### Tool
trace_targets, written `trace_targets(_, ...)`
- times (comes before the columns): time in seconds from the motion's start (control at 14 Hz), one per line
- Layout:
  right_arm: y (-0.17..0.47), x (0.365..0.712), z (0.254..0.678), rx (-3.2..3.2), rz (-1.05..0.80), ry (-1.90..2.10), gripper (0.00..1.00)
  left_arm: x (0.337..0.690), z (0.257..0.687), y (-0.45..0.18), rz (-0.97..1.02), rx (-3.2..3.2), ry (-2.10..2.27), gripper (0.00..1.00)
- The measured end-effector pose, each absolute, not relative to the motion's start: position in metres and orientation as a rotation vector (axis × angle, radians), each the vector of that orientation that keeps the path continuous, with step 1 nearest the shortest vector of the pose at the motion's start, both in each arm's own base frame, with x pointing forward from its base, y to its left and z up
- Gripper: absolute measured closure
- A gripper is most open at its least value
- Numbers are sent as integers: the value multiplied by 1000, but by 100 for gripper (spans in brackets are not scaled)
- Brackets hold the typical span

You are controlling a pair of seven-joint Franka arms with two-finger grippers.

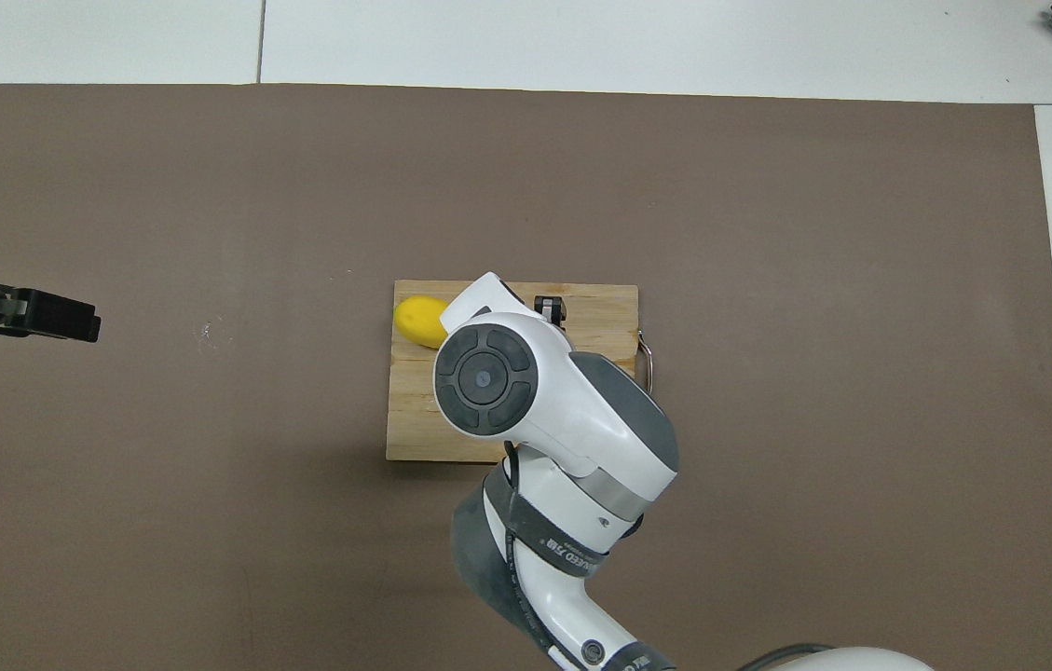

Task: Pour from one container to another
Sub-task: 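Hold the white cup tipped over the metal cup with the right gripper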

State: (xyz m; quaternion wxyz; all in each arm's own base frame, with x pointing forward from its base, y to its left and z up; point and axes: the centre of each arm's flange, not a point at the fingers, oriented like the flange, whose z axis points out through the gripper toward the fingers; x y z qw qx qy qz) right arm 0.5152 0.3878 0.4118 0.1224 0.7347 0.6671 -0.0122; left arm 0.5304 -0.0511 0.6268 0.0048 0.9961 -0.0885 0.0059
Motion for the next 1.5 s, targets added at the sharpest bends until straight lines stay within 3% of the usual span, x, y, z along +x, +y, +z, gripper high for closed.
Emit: trace_targets(1.5, 419, 486, 404, 1837, -59, 1862, 47, 530, 627, -51, 18, 3120, -267, 0)
